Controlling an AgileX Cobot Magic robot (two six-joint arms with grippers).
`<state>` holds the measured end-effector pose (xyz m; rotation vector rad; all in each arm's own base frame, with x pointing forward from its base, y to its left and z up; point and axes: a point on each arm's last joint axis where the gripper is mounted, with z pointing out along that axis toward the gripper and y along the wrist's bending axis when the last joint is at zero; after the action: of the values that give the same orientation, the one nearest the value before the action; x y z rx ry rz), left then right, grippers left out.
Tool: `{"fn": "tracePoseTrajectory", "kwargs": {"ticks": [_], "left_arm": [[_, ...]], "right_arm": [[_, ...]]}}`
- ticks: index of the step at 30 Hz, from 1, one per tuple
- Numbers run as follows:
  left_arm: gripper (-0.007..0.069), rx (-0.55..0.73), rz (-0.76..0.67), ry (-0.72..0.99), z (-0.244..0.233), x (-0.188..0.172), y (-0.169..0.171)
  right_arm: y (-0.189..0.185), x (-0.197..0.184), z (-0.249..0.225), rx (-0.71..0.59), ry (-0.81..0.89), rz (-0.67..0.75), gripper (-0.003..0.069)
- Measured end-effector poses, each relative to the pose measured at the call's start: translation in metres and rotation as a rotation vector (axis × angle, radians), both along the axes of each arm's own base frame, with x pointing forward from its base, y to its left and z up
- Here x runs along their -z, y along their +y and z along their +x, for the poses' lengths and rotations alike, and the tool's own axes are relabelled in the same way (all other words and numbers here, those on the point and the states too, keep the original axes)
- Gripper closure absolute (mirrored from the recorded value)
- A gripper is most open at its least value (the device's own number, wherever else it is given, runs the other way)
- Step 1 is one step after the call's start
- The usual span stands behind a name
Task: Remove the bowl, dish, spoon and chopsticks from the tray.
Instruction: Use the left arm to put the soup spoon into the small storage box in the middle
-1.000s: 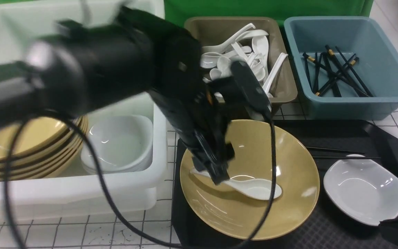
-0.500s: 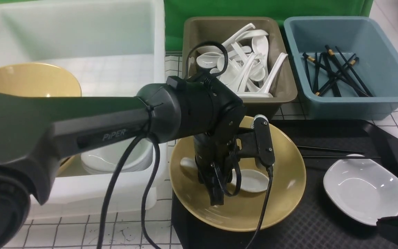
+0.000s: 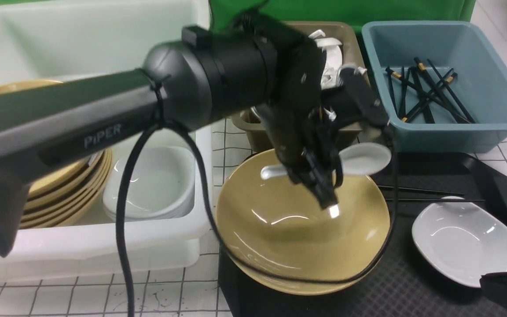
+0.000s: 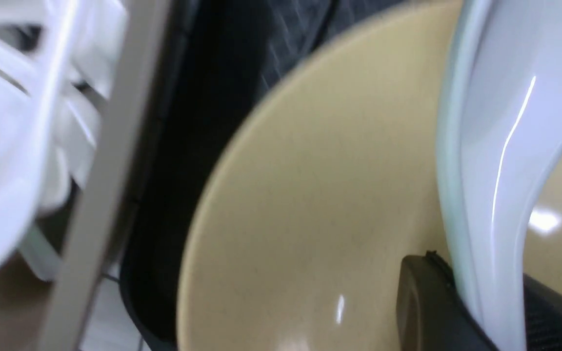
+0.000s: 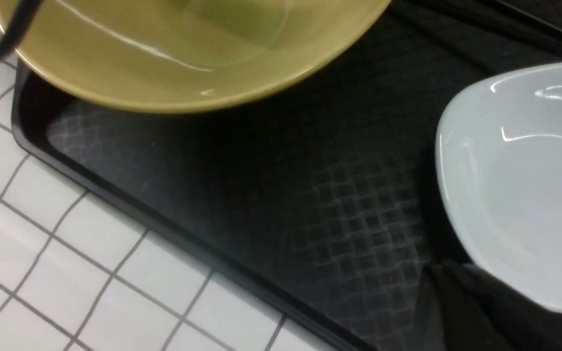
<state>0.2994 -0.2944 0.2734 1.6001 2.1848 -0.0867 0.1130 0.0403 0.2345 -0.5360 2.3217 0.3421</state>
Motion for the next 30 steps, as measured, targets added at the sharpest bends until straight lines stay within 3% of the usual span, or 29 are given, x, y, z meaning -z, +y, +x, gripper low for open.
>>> {"fn": "tracePoseTrajectory", "kwargs": {"ticks": [8, 12, 14, 16, 19, 21, 22, 24, 26, 30], "left_arm": [[0.0592, -0.036, -0.109, -0.127, 0.015, -0.036, -0.005], [0.0592, -0.114, -0.264, -0.297, 0.046, -0.048, 0.0], [0.059, -0.186, -0.408, -0.414, 0.076, -0.045, 0.004], [0.0582, -0.219, -0.448, -0.449, 0.091, -0.035, 0.007], [0.0497, -0.262, -0.434, -0.445, 0.112, -0.008, 0.014], [0.0381, -0.285, -0.393, -0.42, 0.12, 0.007, 0.02], [0.037, -0.286, -0.389, -0.416, 0.12, 0.008, 0.02], [0.0239, -0.334, -0.325, -0.337, 0.117, 0.011, 0.027], [0.0181, -0.415, -0.273, -0.22, 0.107, 0.005, 0.033], [0.0155, -0.529, -0.194, -0.056, 0.084, -0.013, 0.039]], "right_arm": [[0.0, 0.0, 0.0, 0.002, -0.003, 0.001, 0.0622], [0.0, -0.001, 0.001, 0.011, -0.009, 0.017, 0.0622], [0.001, -0.001, 0.001, 0.014, -0.011, 0.023, 0.0622], [0.001, -0.001, 0.001, 0.014, -0.011, 0.024, 0.0622], [0.001, -0.001, 0.001, 0.014, -0.011, 0.024, 0.0621], [0.001, -0.001, 0.001, 0.014, -0.011, 0.024, 0.0621], [0.001, -0.001, 0.001, 0.014, -0.011, 0.024, 0.062], [0.001, -0.001, 0.001, 0.014, -0.011, 0.024, 0.0619], [0.001, -0.001, 0.001, 0.014, -0.011, 0.024, 0.0617], [0.001, -0.001, 0.001, 0.014, -0.011, 0.024, 0.0616]]}}
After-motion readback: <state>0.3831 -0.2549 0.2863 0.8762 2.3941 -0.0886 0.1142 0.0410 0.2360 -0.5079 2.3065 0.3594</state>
